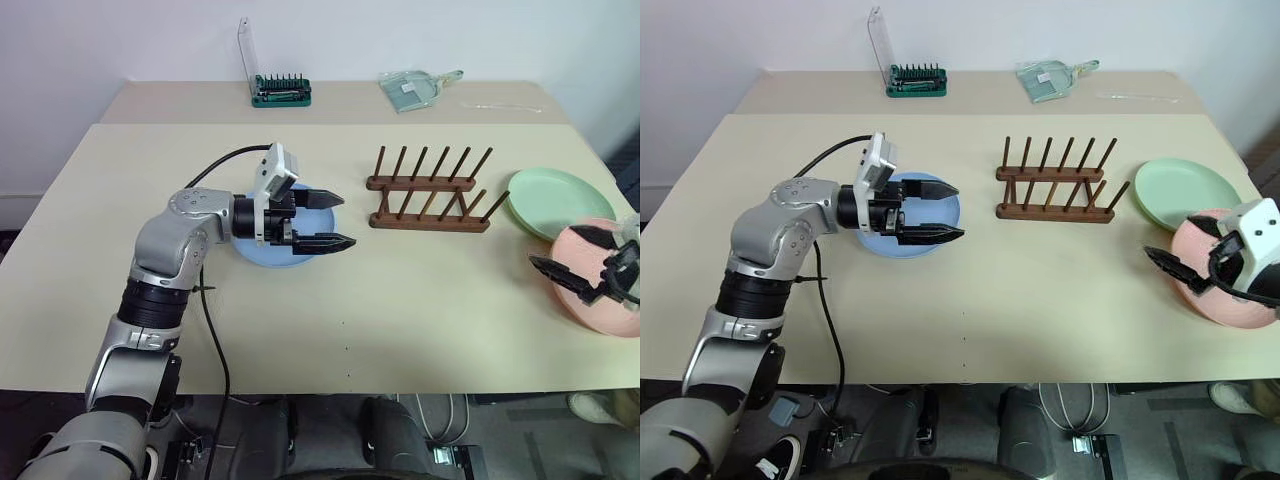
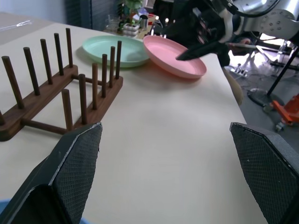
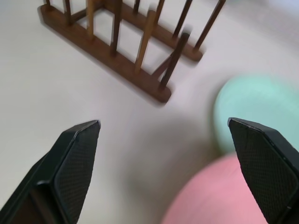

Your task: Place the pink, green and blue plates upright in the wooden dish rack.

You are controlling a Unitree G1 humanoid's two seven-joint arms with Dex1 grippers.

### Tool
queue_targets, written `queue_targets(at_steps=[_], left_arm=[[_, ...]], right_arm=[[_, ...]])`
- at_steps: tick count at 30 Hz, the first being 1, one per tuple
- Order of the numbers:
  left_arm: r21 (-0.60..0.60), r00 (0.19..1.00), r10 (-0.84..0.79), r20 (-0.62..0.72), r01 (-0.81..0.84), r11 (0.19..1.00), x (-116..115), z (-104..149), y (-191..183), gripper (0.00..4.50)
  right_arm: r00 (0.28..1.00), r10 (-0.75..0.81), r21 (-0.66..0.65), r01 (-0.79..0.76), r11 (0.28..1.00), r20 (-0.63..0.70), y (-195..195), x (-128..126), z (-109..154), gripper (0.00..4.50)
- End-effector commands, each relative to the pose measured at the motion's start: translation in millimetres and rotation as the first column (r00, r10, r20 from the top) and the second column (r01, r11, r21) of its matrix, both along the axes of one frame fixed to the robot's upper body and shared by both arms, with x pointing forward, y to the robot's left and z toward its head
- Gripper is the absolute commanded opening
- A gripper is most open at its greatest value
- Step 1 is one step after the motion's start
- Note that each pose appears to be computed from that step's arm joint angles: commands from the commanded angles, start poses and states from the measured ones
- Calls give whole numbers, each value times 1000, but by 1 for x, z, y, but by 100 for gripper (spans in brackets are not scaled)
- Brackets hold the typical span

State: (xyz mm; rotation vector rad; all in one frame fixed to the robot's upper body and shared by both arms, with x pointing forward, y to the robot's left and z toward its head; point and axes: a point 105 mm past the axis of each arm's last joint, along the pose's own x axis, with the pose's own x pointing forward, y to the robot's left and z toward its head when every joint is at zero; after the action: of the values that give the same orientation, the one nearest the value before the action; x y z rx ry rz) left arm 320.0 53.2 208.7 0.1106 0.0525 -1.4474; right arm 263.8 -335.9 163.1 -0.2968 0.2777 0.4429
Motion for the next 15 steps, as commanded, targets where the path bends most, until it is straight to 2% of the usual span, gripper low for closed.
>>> queue_targets(at_steps=[1,4,6,9,15], left_arm=[[-10,998,-31,57,31,999,-4,10,-4,449],[-23,994,-53,99,55,998,-8,12,-3,449],[-42,981,-75,177,83,996,-15,18,1,449],[-94,988,-99,116,110,989,-19,21,9,449],[-65,979,-92,180,105,992,-21,13,10,449]], right_arm=[[1000,-21,-85,19,996,-20,-8,-7,7,447],[995,-55,-131,44,990,-85,-17,-13,-6,447],[990,-85,-147,68,987,-109,-23,-14,-12,447],[980,-153,-182,129,975,-124,-34,-13,-17,447],[962,-205,-215,165,963,-179,-42,-15,-31,447]])
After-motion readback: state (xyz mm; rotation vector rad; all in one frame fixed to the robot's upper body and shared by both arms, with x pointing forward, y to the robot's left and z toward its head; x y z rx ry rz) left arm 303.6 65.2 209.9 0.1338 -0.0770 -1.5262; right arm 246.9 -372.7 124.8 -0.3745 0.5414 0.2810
